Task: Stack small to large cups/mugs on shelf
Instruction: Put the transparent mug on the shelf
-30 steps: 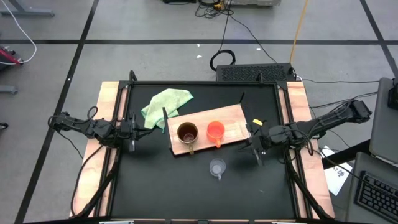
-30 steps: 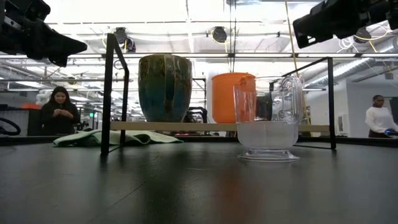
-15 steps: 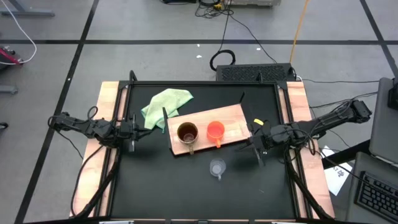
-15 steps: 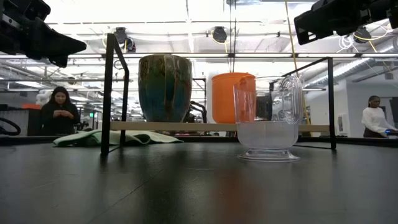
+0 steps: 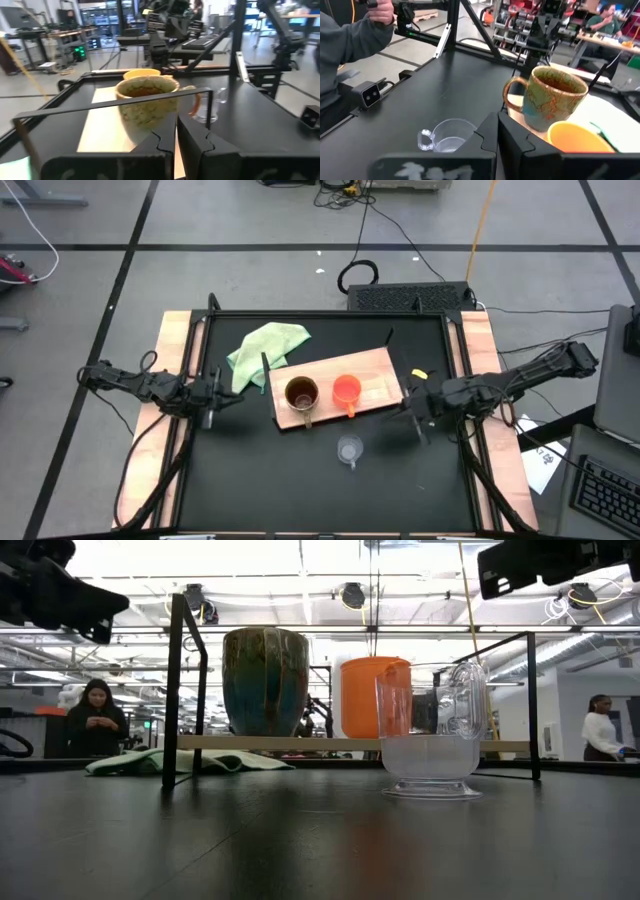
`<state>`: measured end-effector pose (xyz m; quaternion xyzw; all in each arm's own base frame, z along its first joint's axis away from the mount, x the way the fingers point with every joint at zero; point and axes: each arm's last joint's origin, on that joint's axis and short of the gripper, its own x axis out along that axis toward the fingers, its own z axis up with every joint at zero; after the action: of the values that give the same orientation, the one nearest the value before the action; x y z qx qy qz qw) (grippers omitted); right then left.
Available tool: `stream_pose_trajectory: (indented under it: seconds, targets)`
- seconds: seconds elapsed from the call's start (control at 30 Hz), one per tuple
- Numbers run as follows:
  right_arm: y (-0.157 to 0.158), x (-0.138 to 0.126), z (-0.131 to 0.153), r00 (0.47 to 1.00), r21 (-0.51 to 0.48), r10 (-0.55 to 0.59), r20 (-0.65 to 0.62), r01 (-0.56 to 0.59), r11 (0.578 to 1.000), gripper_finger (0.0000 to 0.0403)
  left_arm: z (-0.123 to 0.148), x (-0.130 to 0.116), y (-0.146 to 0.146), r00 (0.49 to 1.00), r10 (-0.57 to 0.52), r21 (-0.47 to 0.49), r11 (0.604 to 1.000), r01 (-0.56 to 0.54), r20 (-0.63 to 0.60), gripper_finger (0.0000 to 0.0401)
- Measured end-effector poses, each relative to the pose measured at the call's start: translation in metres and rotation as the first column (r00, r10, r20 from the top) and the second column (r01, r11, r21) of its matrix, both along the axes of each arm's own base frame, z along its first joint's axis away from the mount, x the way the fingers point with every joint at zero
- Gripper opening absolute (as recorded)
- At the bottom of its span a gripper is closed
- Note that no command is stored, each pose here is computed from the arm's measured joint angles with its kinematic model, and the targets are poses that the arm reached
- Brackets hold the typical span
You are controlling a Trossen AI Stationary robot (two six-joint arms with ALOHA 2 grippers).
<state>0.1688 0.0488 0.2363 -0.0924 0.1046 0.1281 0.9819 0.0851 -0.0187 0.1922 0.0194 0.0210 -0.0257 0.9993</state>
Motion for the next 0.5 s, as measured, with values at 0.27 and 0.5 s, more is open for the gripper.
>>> stream_pose_trajectory:
  seconds: [0.27, 0.5]
  targets:
    - [-0.0017, -0.0056, 0.0065, 0.999, -0.002, 0.003, 0.044, -0.003, 1.0, 0.0, 0.0005, 0.0, -0.0006, 1.0, -0.021, 0.01, 1.0, 0.021, 0.006, 0.0021]
    - [-0.0019, -0.0063, 0.005, 1.0, 0.011, -0.001, 0.023, 0.001, 1.0, 0.0, 0.0006, 0.0, -0.0006, 1.0, -0.021, 0.011, 1.0, 0.021, 0.006, 0.0021]
